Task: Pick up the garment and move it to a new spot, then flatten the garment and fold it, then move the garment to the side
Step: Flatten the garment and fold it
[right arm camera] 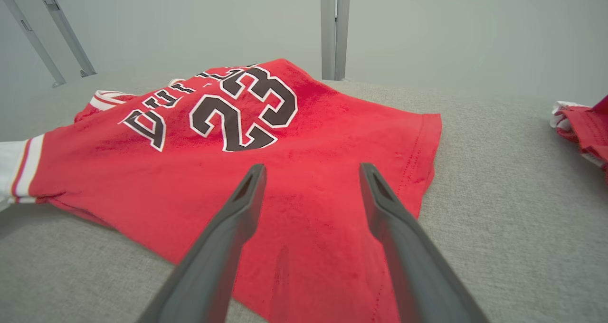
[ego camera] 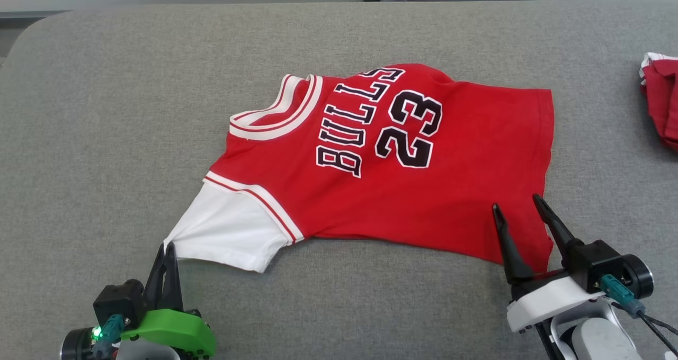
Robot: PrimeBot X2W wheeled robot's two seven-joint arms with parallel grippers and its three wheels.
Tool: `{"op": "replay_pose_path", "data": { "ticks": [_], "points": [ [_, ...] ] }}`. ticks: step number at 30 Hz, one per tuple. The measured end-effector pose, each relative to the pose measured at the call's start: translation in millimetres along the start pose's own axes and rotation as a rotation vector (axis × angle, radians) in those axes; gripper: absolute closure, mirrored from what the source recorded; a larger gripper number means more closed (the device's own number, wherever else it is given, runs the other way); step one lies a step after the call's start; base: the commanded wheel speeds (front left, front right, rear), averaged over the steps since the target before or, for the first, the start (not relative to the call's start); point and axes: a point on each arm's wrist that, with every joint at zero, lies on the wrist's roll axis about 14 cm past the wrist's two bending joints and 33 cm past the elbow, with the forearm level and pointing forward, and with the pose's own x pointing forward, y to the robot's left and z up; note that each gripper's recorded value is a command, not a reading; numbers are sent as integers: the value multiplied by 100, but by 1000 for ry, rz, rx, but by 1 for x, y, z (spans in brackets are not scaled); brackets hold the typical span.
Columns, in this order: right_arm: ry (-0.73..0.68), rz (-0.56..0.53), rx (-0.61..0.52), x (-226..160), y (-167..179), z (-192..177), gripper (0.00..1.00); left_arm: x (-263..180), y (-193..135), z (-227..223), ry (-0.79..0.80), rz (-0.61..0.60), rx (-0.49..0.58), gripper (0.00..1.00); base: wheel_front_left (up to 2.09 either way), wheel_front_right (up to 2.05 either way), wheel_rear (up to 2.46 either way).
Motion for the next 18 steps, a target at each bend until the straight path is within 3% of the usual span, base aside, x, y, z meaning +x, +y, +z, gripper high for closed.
{"op": "replay_pose_path", "data": {
  "ticks": [8, 9, 11, 18],
  "points": [
    [44, -53, 31, 11, -35, -11, 0, -12, 20, 0, -7, 65, 57, 100, 0, 0, 0],
    [54, -59, 55, 14, -38, -15, 0, -12, 20, 2, -13, 69, 53, 90, 0, 0, 0],
    [83, -77, 125, 22, -44, -21, 0, -11, 18, 7, -31, 71, 43, 0, 0, 0, 0],
    [269, -114, 217, 51, -68, -49, 0, -16, 7, 34, -127, 64, 22, 0, 0, 0, 0]
  ]
}}
